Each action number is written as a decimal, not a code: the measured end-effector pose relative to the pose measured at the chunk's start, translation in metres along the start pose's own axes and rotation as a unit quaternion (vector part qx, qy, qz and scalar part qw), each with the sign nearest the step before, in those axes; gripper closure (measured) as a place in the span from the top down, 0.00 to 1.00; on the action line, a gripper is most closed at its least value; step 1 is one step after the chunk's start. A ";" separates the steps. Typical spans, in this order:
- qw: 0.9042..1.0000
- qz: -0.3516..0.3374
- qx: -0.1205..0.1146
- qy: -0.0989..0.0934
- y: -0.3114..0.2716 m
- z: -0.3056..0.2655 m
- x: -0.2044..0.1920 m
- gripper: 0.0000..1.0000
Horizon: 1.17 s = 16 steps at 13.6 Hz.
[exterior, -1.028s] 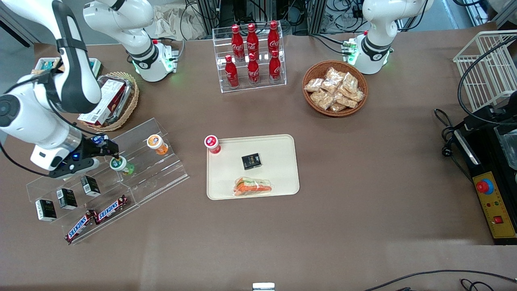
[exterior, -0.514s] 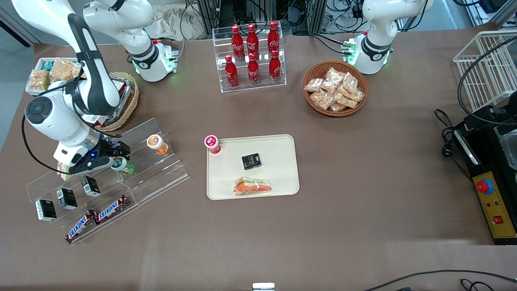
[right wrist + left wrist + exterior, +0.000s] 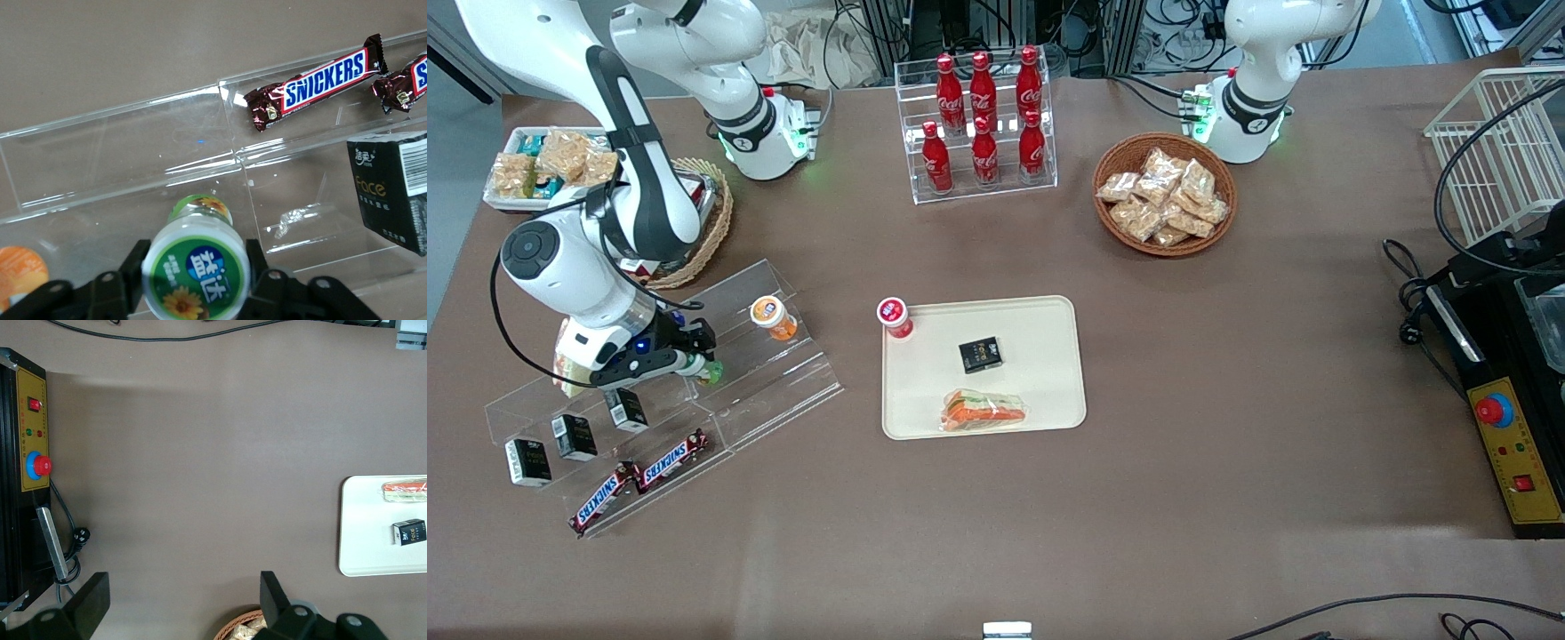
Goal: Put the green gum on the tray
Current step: 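Lift the green-labelled tub up out of the display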
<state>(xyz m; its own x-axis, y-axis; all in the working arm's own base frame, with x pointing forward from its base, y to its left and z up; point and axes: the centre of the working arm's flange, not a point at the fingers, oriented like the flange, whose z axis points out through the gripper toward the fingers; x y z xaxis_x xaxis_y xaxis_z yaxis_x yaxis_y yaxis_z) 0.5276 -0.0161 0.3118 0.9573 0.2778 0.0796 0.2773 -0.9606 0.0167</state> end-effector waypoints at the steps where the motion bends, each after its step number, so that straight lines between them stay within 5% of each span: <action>1: 1.000 0.000 0.000 0.000 0.000 0.000 0.000 0.59; 7: 1.000 -0.002 -0.003 0.015 0.002 -0.033 0.015 0.59; 12: 0.999 0.010 0.021 -0.030 0.001 -0.187 0.047 0.59; 16: 0.998 0.031 0.028 -0.043 -0.032 -0.296 0.055 0.59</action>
<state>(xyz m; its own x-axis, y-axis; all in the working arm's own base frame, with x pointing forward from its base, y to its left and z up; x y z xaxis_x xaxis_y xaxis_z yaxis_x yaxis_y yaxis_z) 0.5472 0.0284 0.6109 0.9755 0.2200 -0.0067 0.2196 -0.9747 -0.0409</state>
